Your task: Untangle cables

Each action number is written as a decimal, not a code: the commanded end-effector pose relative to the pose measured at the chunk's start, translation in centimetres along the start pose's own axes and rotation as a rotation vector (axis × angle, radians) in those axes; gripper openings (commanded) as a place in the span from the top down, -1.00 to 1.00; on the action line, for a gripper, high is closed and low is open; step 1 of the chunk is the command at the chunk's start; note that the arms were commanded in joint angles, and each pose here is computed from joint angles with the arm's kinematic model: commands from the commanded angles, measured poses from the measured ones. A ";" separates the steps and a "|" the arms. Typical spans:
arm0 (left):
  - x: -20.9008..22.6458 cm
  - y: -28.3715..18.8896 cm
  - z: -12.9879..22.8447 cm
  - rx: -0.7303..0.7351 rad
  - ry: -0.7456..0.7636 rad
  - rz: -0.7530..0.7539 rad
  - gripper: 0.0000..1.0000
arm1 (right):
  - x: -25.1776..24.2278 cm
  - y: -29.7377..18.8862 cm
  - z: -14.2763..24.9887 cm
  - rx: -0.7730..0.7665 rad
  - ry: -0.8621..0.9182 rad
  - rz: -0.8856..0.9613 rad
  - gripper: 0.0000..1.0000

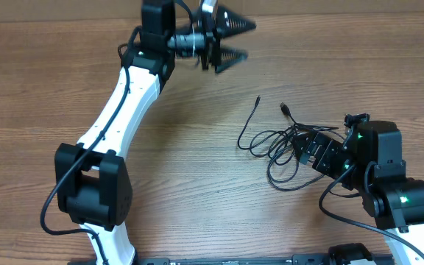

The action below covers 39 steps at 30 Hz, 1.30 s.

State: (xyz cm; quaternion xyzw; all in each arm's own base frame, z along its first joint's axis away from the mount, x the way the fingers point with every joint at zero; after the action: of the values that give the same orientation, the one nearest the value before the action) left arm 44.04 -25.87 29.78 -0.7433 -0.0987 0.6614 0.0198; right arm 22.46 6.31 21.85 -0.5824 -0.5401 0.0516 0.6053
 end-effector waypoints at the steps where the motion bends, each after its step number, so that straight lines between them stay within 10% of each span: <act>1: 6.3 -0.7 -0.2 -0.120 0.231 -0.375 -0.74 | 0.7 -0.8 -0.4 -0.017 -0.033 -0.023 -1.00; 10: 14.2 -4.8 5.8 0.121 0.314 -0.988 -0.51 | 0.5 -0.1 -0.4 0.002 -0.077 0.001 -1.00; 16: 13.3 -7.4 8.1 0.280 0.446 -1.086 -0.26 | -0.2 2.3 -0.2 0.092 -0.056 0.060 -1.00; 21: 10.4 -12.1 9.2 0.192 0.423 -1.311 -0.27 | -0.6 4.9 -0.4 0.153 -0.055 0.098 -1.00; 31: 5.0 -15.0 12.3 0.116 0.467 -1.293 -0.27 | 0.4 9.9 0.5 0.345 -0.121 0.002 -0.79; 37: 4.9 -16.7 13.1 0.130 0.454 -1.375 -0.35 | -1.2 11.7 1.1 0.403 -0.090 0.076 -0.68; 39: 4.9 -16.7 13.1 0.130 0.454 -1.373 -0.95 | -1.2 11.7 1.1 0.401 -0.091 0.075 -0.69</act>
State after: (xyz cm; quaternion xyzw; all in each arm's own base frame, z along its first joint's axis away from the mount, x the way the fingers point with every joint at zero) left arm 29.56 -10.60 25.37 -0.6314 -0.4844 0.3538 0.4914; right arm 27.15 9.74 11.11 -0.4694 -0.5074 0.2124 0.6907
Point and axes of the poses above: each gripper's point midway between its finger pads, its own y axis out along the fingers, its own x axis along the line the jaws close on, z = x × y, the point moved 3 cm from there along -y, back along the fingers, and after that the axes turned 15 degrees about y, right-handed, at the moved point
